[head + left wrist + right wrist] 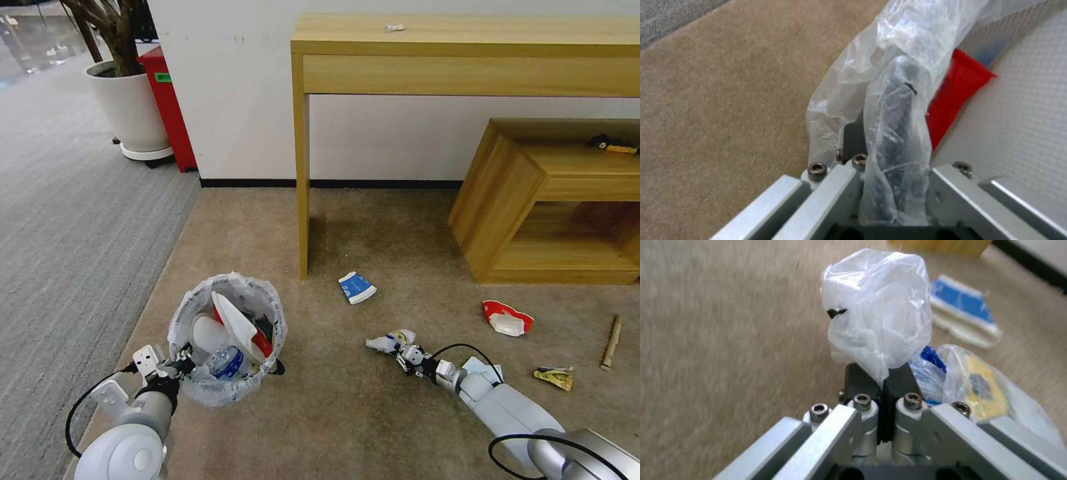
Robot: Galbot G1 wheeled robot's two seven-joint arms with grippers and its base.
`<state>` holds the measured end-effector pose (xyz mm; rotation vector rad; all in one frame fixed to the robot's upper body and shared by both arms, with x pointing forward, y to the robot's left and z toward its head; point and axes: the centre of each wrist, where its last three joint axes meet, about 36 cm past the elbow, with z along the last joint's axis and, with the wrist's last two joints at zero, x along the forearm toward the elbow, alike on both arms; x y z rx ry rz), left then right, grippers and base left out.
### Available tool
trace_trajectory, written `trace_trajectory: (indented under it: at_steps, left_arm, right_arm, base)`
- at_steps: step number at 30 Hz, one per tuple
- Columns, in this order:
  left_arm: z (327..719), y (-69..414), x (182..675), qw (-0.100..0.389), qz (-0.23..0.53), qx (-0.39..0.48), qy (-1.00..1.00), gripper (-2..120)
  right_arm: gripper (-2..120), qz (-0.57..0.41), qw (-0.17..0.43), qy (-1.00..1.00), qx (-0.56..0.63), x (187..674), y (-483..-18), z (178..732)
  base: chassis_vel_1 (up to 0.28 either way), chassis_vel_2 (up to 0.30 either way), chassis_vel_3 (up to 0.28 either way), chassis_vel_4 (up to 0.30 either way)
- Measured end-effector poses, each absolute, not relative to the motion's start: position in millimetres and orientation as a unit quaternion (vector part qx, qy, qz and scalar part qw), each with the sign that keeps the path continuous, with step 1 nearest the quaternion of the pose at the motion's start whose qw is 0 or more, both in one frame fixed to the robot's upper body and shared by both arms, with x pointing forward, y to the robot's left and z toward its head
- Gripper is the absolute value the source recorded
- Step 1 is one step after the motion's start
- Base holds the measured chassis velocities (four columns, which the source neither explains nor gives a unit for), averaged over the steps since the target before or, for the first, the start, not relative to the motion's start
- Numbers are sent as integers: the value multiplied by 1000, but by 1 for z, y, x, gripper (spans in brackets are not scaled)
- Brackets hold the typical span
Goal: Pick up the trash bin and place the garbage on the floor into it.
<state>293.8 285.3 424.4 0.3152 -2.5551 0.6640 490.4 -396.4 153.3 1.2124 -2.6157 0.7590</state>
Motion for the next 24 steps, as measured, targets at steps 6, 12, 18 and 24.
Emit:
trace_trajectory:
  at_steps: [6,12,18,24]
  left_arm:
    - [418,284,298,258,230,110,-932,0]
    - [415,283,302,270,217,103,-933,0]
    - [414,285,304,274,208,101,-933,0]
    - [413,285,306,282,200,97,-933,0]
  right_arm:
    - [0,234,25,-887,397,499,-405,184]
    - [0,210,-66,-888,403,521,-376,239]
    - [0,185,-124,-884,412,525,-346,292]
    - [0,137,-183,-868,442,514,-291,361]
  base:
    - [0,0,0,0]
    - [0,0,0,0]
    - [0,0,0,0]
    - [0,0,0,0]
